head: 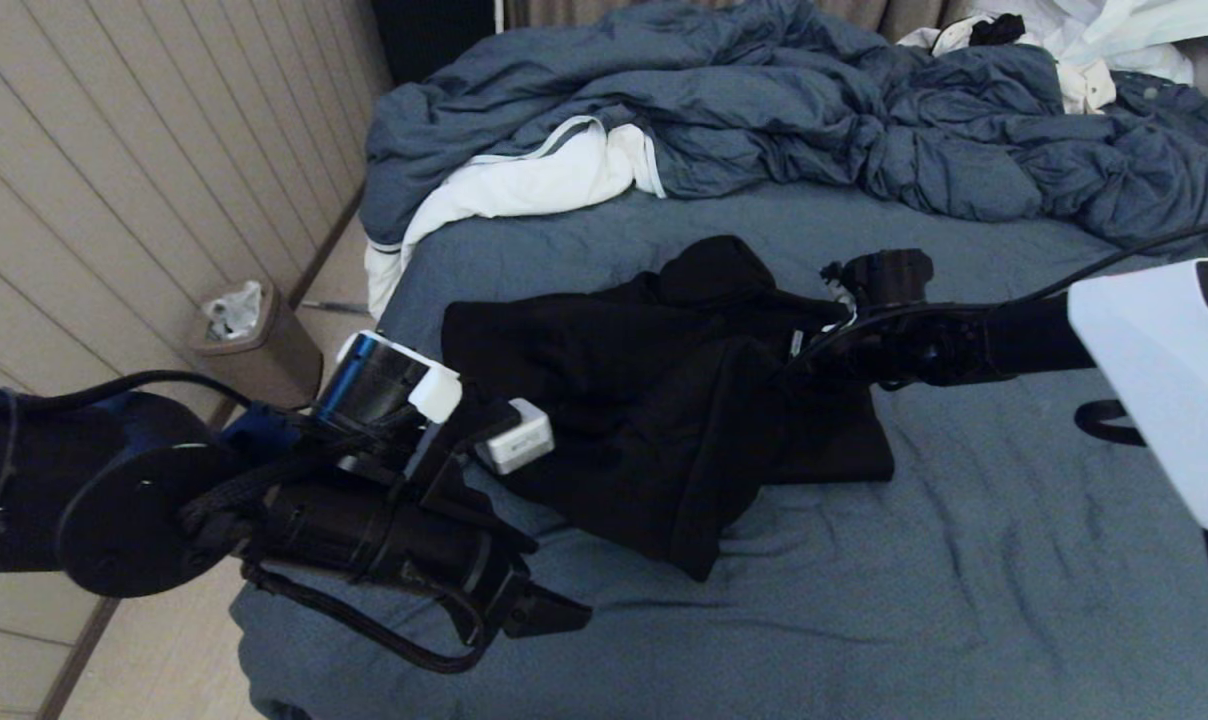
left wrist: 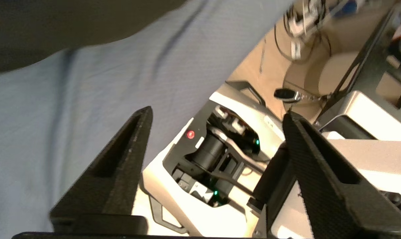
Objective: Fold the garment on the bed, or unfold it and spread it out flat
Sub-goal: Fold the black sweatshirt
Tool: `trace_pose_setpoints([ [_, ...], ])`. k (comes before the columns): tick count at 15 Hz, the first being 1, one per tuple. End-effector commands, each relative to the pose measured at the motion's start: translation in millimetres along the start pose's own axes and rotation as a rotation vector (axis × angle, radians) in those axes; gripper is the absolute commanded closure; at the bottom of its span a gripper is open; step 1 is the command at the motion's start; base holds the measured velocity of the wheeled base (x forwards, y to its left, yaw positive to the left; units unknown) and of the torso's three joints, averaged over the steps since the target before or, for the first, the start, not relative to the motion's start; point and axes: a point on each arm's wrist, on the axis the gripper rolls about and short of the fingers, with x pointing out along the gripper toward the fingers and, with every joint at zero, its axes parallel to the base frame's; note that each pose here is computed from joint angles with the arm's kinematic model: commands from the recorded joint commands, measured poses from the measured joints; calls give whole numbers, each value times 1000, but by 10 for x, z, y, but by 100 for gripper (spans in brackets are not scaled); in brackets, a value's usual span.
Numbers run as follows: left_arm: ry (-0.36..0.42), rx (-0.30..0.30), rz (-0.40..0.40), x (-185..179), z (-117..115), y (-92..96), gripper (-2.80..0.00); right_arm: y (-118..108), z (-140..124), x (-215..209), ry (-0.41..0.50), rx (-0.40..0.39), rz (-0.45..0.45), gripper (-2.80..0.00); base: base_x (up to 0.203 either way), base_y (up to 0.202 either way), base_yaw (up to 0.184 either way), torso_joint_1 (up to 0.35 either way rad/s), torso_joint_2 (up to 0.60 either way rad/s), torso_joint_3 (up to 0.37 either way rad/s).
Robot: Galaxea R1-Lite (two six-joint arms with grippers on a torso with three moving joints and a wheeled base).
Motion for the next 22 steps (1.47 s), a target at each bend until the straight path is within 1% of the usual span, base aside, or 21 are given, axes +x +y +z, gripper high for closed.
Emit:
trace_pose_setpoints([
  [1,68,5,-24,308,-25,-6,-280,6,8,-8,-3,1,2,0,0,0,0,0,0,0],
  [2,84,25,7,387,-31,-34,-280,3,21,-18,-7,2,2,0,0,0,0,0,0,0],
  [3,83,85,51,434,-31,-78,-280,5,28,-24,-9,2,4,0,0,0,0,0,0,0],
  [4,53,163,93,473,-3,-94,-280,7,33,-30,-10,6,4,0,0,0,0,0,0,0],
  [5,24,207,117,520,26,-128,-280,8,37,-31,-11,14,6,0,0,0,0,0,0,0],
  [6,7,230,124,558,46,-172,-280,3,44,-37,-13,16,5,0,0,0,0,0,0,0],
  [7,7,233,124,585,69,-188,-280,3,44,-37,-13,16,5,0,0,0,0,0,0,0],
  [8,19,221,121,656,91,-192,-280,-1,50,-42,-15,16,5,0,0,0,0,0,0,0],
  [9,34,164,121,696,107,-198,-280,-3,51,-42,-15,16,4,0,0,0,0,0,0,0],
  [11,71,-51,96,759,148,-207,-280,-6,65,-46,-20,17,4,0,0,0,0,0,0,0],
  [13,154,-222,-6,771,98,-245,-280,-10,77,-49,-24,19,4,0,0,0,0,0,0,0],
  [14,175,-289,-36,780,96,-267,-280,-8,84,-55,-26,19,4,0,0,0,0,0,0,0],
  [17,179,-492,-39,949,194,-234,-280,-10,101,-72,-31,21,4,0,0,0,0,0,0,0],
  [19,167,-615,-27,1048,266,-210,-280,-10,101,-72,-31,27,4,0,0,0,0,0,0,0],
  [20,155,-650,-11,1083,287,-198,-280,-12,96,-66,-29,27,4,0,0,0,0,0,0,0],
  [21,146,-659,16,1105,291,-186,-280,-11,100,-67,-31,29,4,0,0,0,0,0,0,0],
  [22,120,-676,69,1139,296,-163,-280,-11,100,-67,-31,29,4,0,0,0,0,0,0,0],
])
